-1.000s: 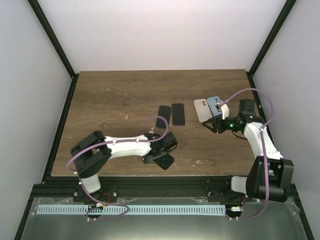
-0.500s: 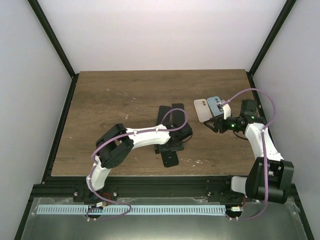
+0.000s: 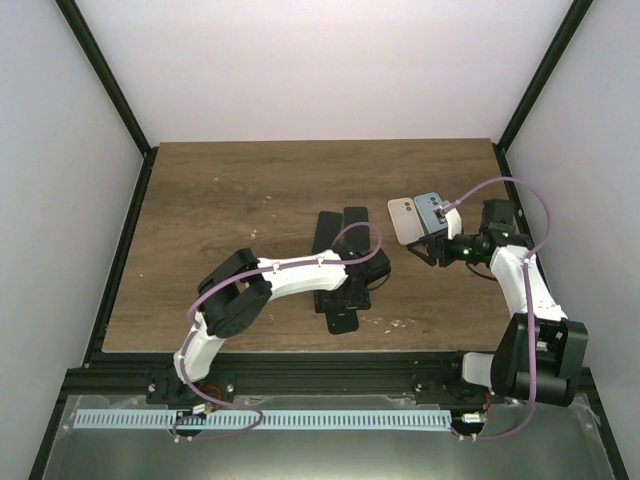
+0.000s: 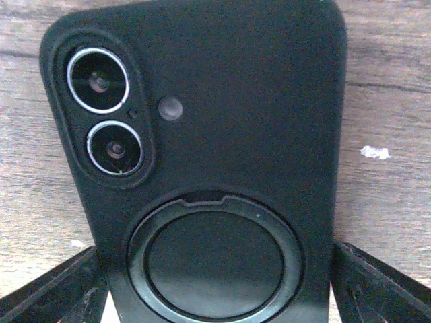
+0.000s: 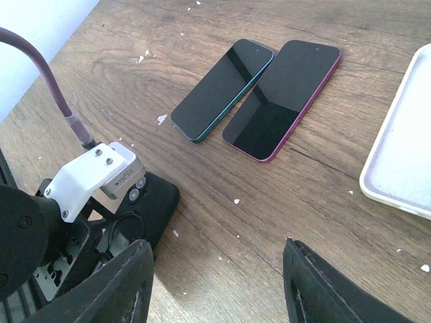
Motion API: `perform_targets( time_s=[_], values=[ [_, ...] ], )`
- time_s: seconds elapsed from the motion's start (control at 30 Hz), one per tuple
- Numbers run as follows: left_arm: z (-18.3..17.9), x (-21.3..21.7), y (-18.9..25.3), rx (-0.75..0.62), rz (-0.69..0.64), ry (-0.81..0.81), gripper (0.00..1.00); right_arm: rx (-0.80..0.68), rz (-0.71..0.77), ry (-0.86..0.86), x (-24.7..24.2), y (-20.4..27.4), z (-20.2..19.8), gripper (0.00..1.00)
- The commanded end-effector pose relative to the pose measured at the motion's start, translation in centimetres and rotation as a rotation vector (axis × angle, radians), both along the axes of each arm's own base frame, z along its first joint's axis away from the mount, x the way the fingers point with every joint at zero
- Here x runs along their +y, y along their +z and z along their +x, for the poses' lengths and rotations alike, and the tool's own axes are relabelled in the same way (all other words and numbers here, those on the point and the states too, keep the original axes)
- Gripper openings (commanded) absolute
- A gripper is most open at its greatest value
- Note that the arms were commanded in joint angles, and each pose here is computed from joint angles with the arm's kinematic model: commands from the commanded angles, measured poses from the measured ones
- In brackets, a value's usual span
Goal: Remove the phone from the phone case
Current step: Pick up the phone at the center of the board.
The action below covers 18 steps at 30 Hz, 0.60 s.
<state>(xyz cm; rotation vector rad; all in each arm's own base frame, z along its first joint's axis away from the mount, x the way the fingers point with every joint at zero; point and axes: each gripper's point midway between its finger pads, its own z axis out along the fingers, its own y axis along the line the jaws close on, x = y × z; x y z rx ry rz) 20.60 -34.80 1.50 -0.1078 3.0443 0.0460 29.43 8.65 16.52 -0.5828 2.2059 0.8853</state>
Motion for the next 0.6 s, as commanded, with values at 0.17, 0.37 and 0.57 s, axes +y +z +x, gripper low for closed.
perform_targets(
  time_s=[0.17,0.37,0.57],
  values=[
    [-3.2,2.3,-3.5,0.161,0.032,0.002,0.81,-0.057,0.0,0.008,-0.2,1.7,0.5,0.53],
    [-1.9,3.1,-1.9,0.075,0.02,-0.126,0.63,-0.071,-0.005,0.002,-0.4,2.0,0.4,0.53],
    [-0.7,2.6,0.8,-0.025,-0.051,-0.336,0.48,-0.065,-0.003,-0.003,-0.5,1.9,0.4,0.53]
  ],
)
